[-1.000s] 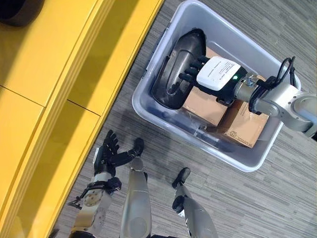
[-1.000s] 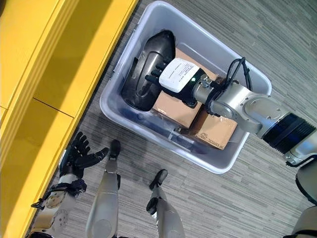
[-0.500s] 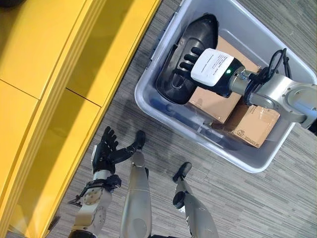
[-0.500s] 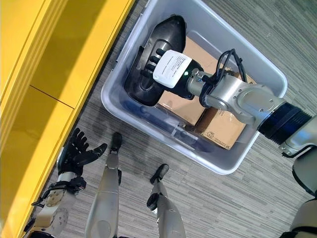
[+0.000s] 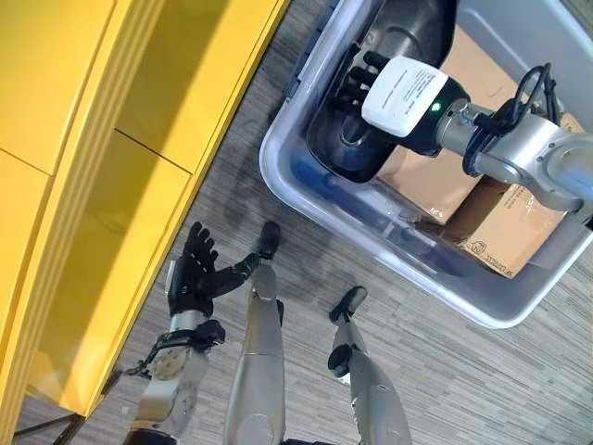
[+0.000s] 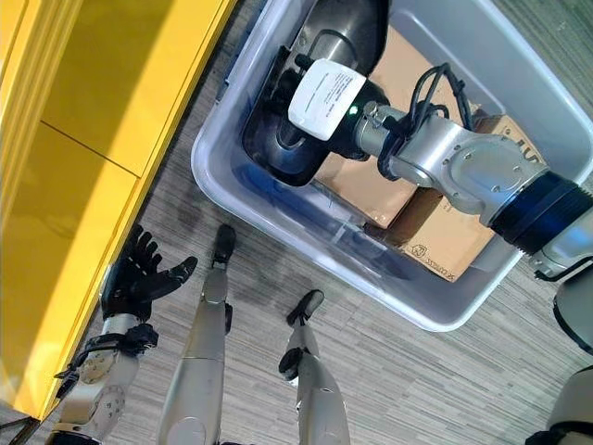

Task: Move parts from the plastic box to the shelf.

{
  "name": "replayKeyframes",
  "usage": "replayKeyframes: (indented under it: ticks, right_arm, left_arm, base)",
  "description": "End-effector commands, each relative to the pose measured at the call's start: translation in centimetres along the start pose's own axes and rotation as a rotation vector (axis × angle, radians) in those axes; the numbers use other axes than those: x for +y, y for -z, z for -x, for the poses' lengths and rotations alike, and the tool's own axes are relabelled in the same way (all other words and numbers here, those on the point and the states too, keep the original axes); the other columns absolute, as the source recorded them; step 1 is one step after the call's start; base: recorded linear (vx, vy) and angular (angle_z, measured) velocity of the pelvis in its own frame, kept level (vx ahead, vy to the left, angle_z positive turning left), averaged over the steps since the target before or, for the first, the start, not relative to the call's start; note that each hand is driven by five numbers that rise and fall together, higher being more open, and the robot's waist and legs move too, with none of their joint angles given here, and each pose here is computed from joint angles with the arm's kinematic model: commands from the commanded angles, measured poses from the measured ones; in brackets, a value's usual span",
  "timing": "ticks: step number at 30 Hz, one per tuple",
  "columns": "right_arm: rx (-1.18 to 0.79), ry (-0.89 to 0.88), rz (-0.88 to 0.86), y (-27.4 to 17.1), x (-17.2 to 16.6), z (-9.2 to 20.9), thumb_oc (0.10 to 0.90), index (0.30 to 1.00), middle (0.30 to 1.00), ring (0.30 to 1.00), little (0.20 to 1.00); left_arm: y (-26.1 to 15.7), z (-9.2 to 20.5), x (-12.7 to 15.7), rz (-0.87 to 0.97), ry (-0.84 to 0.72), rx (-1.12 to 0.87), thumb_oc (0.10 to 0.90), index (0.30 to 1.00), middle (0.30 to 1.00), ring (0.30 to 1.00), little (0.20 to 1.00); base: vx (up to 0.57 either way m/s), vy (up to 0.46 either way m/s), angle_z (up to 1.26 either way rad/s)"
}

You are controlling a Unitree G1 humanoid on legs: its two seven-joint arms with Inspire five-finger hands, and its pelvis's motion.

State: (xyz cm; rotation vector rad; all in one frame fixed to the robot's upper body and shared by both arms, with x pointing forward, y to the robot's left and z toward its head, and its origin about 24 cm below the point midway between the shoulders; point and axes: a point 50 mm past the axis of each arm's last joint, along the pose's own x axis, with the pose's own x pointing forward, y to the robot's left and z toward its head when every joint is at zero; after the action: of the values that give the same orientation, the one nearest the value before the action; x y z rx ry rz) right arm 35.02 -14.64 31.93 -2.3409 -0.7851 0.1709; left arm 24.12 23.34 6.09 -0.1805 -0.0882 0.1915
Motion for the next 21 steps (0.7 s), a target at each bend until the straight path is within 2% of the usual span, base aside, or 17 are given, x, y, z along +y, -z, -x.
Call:
replayKeyframes:
  ticks: [1, 11, 12, 13, 14, 21]
  right_arm:
    - [0.139, 0.112, 0.158, 4.7, -4.1, 1.9, 0.9, 1.0, 1.0, 1.0, 1.0]
    - [0.176, 0.031, 0.18, 5.8, -3.1, 2.1, 0.9, 1.0, 1.0, 1.0, 1.0]
    - [0.171, 0.026, 0.175, 5.6, -2.9, 2.0, 0.647, 0.646, 0.646, 0.646, 0.646]
    - [0.161, 0.021, 0.165, 5.4, -2.7, 1.8, 0.571, 0.539, 0.539, 0.539, 0.539]
    - [0.155, 0.016, 0.162, 5.2, -2.5, 1.7, 0.4, 0.3, 0.3, 0.3, 0.3]
    - [0.077, -0.016, 0.121, 3.2, -1.4, 0.8, 0.4, 0.3, 0.3, 0.3, 0.3]
  left_arm:
    - [-3.5, 0.3, 0.3, 0.024, 0.022, -0.171, 0.9, 1.0, 1.0, 1.0, 1.0]
    - [-4.7, 0.5, 0.1, 0.066, 0.016, -0.237, 0.9, 1.0, 1.0, 1.0, 1.0]
    - [-4.7, 0.4, 0.0, 0.073, 0.016, -0.24, 0.9, 1.0, 1.0, 1.0, 1.0]
    - [-4.8, 0.4, 0.1, 0.074, 0.013, -0.244, 0.9, 1.0, 1.0, 1.0, 1.0]
    - [-4.8, 0.4, 0.0, 0.075, 0.012, -0.247, 0.9, 1.0, 1.0, 1.0, 1.0]
    - [-4.7, 0.2, -0.1, 0.086, 0.012, -0.242, 0.9, 1.0, 1.0, 1.0, 1.0]
  base:
    - [0.0, 0.0, 0.0]
    - [0.0, 0.01, 0.09]
    - [0.01, 0.04, 0.17]
    - [0.0, 0.026, 0.14]
    - [0.0, 0.041, 0.07]
    - [0.0, 0.005, -0.01]
